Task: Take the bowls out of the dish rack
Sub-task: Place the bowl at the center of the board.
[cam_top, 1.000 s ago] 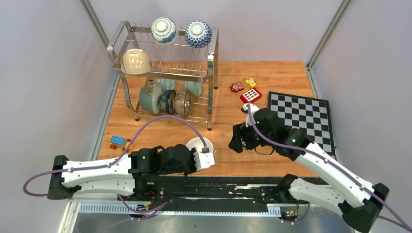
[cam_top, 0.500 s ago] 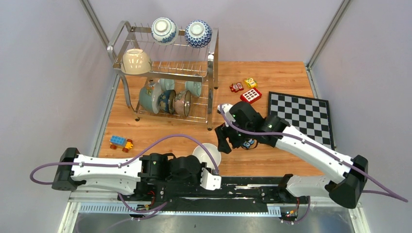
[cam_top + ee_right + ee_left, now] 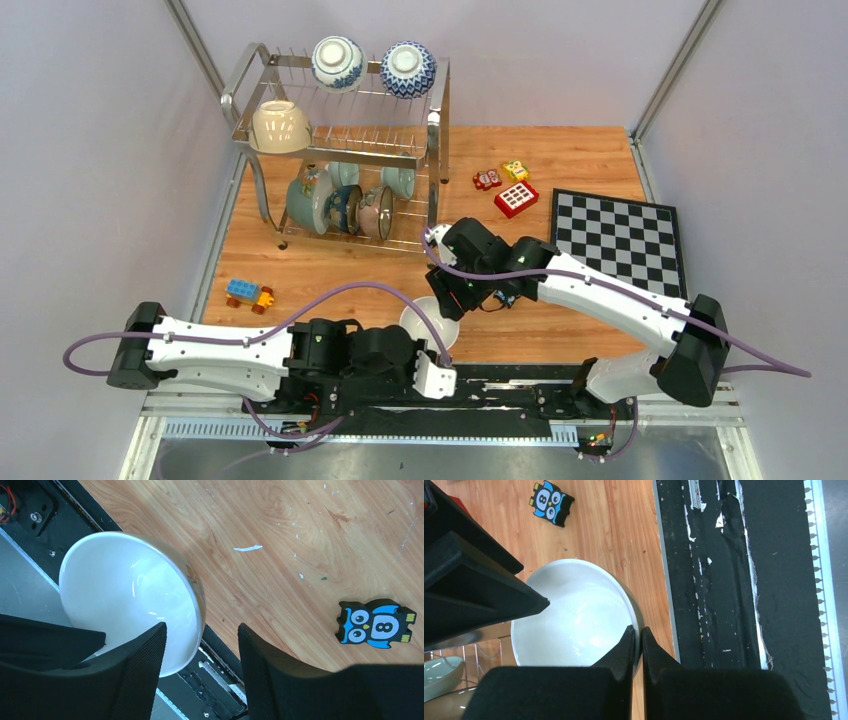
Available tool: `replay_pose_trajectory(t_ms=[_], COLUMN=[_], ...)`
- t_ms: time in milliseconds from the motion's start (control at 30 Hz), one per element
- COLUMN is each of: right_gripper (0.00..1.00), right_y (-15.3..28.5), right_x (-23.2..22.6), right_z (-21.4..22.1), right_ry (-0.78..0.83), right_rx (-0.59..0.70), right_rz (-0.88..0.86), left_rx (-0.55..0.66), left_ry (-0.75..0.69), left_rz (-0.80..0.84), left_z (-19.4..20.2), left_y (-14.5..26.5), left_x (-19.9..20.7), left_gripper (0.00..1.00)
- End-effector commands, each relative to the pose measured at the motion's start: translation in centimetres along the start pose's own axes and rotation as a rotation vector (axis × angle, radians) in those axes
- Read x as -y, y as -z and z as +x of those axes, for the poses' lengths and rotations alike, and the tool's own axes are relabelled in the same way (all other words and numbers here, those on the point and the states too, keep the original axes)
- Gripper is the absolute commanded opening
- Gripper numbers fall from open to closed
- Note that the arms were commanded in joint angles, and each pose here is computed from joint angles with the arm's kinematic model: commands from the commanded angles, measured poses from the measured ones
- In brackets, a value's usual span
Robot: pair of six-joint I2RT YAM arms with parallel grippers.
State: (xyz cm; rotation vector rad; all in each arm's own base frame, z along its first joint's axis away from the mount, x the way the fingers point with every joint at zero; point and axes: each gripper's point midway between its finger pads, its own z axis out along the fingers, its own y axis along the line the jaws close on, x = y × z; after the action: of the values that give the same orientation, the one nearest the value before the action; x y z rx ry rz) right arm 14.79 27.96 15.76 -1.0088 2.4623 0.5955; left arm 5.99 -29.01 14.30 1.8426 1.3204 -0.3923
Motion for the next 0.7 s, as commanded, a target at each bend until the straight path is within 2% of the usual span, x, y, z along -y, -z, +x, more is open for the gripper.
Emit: replay_pose_trajectory(t_ms=[0, 333, 567, 667], right_gripper=[0.57, 0.46, 0.28, 0.16], right_y=[-0.4, -1.7, -2.1, -2.4], right_x=[-0.1, 0.0, -0.2, -0.3], right_z=[-0.2, 0.0, 0.4, 0.7], right_ry=[0.000, -0.010, 0.008, 0.018], right_rx=[0.016, -0.007, -0.026, -0.039], right_rz=[0.015, 0.034, 0.033, 0.040], left_rx=[0.109, 0.125, 0.135, 0.137], left_ry=[0.001, 0.025, 0.046, 0.053], left_rz=[-0.075, -0.080, -0.082, -0.084], left_z=[-3.0, -3.4, -3.5, -3.5], left_y=[0.8, 0.7, 0.8, 0.8], left_x=[-1.8, -1.7, -1.7, -1.7], left_gripper=[0.00, 0.00, 0.00, 0.00])
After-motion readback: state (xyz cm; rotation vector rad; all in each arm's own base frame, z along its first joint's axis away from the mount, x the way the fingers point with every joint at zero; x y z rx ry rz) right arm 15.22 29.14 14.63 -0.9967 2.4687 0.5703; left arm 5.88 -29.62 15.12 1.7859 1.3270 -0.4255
